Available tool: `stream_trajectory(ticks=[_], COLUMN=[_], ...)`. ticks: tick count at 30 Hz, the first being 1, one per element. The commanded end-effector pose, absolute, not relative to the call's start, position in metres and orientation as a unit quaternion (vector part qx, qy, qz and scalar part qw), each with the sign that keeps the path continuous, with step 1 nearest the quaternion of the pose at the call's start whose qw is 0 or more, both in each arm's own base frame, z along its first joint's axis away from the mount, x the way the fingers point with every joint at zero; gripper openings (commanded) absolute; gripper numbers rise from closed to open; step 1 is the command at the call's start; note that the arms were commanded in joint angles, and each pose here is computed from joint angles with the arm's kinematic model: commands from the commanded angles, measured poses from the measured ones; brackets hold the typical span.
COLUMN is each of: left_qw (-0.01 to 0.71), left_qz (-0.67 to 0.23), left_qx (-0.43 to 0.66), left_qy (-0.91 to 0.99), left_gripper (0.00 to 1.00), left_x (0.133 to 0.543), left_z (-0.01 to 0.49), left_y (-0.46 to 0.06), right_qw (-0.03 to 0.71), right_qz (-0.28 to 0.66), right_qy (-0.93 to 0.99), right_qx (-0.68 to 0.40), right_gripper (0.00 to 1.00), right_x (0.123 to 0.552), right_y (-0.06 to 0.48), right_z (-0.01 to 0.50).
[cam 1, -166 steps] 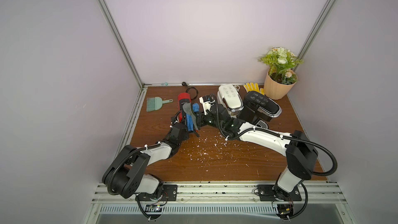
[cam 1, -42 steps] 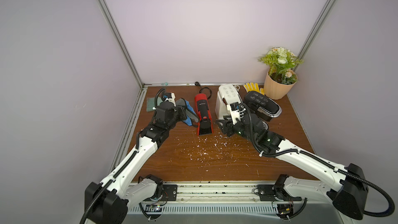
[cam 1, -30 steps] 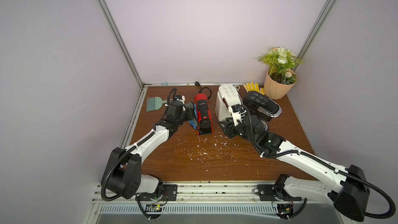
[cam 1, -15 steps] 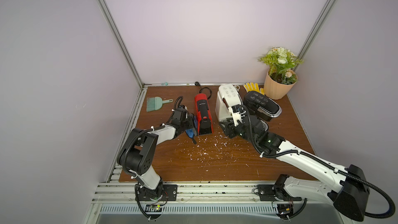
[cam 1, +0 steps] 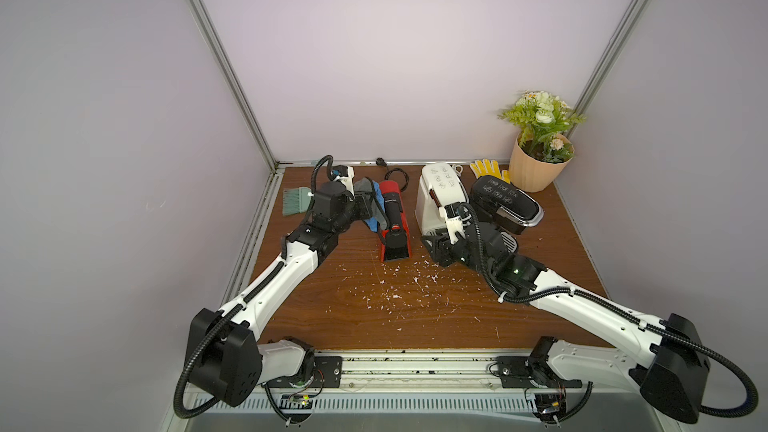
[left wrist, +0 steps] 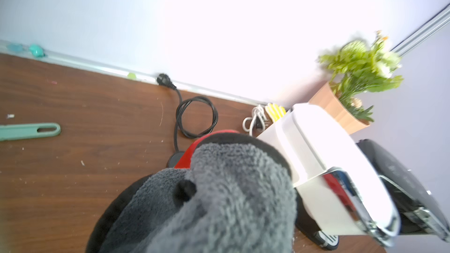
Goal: Wipe the surface of a coffee machine
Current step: Wipe the dirt from the surface of the coffee machine.
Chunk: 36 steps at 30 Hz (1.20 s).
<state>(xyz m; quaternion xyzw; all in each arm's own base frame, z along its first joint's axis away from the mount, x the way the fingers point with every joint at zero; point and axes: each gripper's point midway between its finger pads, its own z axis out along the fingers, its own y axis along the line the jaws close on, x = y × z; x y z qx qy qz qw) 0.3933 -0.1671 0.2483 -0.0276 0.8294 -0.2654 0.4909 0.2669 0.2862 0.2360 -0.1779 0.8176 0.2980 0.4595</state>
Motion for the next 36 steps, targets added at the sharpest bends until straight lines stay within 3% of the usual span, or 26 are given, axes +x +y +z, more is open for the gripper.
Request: stream_trajectory(ticks=[1,14,19,24,29,32,36], left_qw=[0.441,0.355,0.404,0.453,0.417,0.425,0.422], left_qz=[-0.255,-0.221,-0.198,-0.209,-0.251,-0.321,-0.347], left_qx=[-0.034,-0.01,0.023,0.152,0.269,0.304,0.326], left_qy=[0.86,0.908,0.893,0.853,0.831,0.79,0.771], left_gripper=[0.0,0.0,0.0,0.0,0.0,0.0,0.0], left_x=[0.393,0.402,0.431,0.468,0.48,0.485,0.499], left_z=[0.193,0.087,0.13,0.197,0.202,0.211,0.213], left_y=[-0.173,-0.182,-0.174,-0.189,-0.21,-0.214,-0.2], right_qw=[0.475,0.476,0.475,0.475,0.475,0.472,0.471], right_qz=[0.307,0.293,0.294,0.285,0.286,0.289,0.287], right_qy=[0.807,0.813,0.812,0.816,0.816,0.815,0.815], right_qx=[-0.169,-0.166,-0.17,-0.167,-0.166,-0.173,-0.179], right_gripper=[0.59,0.59,0.59,0.59,0.58,0.59,0.59], right_x=[0.268,0.266,0.266,0.267,0.267,0.266,0.266], right_y=[0.283,0.275,0.277,0.273,0.273,0.276,0.276], right_z=[0.248,0.242,0.244,0.243,0.245,0.25,0.254])
